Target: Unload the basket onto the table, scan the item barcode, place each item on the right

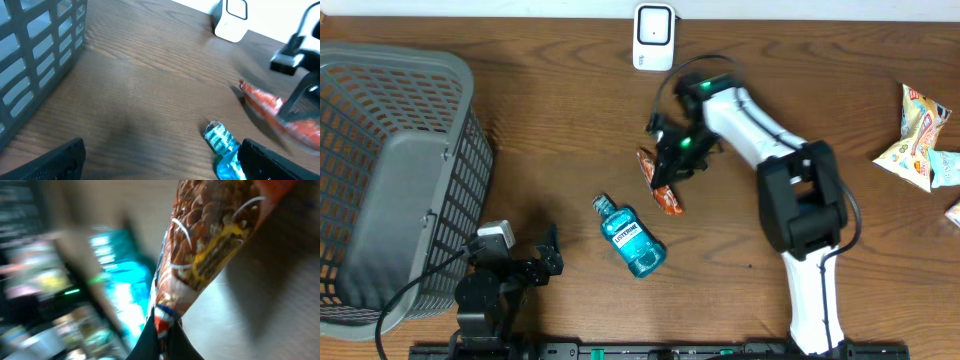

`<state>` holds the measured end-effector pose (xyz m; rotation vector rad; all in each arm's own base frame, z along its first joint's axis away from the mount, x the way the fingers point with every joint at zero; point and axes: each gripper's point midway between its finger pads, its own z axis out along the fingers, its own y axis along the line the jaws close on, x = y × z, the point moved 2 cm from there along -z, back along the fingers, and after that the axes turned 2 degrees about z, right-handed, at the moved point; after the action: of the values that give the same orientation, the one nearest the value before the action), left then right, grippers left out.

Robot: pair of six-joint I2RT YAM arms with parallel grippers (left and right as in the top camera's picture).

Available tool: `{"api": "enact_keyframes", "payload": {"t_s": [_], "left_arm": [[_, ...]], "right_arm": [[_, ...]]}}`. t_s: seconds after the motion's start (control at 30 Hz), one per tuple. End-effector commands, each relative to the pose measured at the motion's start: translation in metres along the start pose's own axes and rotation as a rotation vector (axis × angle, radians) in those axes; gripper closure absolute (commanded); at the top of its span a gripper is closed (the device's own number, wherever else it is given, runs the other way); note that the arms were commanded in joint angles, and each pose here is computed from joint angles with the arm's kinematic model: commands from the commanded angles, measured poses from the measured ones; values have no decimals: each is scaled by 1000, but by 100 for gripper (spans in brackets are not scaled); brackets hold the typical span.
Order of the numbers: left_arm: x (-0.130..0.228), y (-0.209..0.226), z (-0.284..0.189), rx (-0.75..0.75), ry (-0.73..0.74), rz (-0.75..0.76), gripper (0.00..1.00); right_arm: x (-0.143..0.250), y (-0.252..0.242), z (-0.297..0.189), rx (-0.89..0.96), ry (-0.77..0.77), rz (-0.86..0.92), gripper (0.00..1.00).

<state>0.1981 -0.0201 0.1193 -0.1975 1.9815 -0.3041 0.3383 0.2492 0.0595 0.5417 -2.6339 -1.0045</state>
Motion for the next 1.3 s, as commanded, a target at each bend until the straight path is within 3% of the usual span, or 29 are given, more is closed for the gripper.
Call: {"api": "enact_keyframes", "payload": {"t_s": [0.0,0.23,0.43,0.57,0.7,0.73,0.8,0.9,1.07,1.13,1.2,1.23,1.27], "left_arm": [[10,1,2,5,34,10,2],[10,1,2,5,34,10,2],[10,1,2,6,34,10,2],[10,1,2,5,34,10,2],[10,1,2,5,34,10,2],[10,1,2,5,34,10,2],[10,1,2,5,34,10,2],[10,1,2,5,34,10,2],[10,1,2,5,34,10,2],[10,1,2,5,34,10,2],[10,1,2,5,34,10,2],[10,1,2,5,34,10,2],[10,1,2,5,34,10,2]], "right_arm": [[-6,32,-36,-441,-118,-109,99],[-1,55,-64,-668,-168,-57,99],[4,76,-80,-830,-149,112,99],[9,79,-82,-841,-88,252,99],[4,71,-82,-807,-180,52,99],[4,68,-80,-784,-197,-9,95],[8,60,-68,-694,-173,-85,57],[14,44,-41,-501,-90,-182,45],[23,31,-11,-277,38,-173,41],[24,33,-3,-222,59,-205,21],[25,27,7,-108,91,-218,15],[26,11,18,109,131,-173,15],[26,5,20,207,139,-160,16]]}}
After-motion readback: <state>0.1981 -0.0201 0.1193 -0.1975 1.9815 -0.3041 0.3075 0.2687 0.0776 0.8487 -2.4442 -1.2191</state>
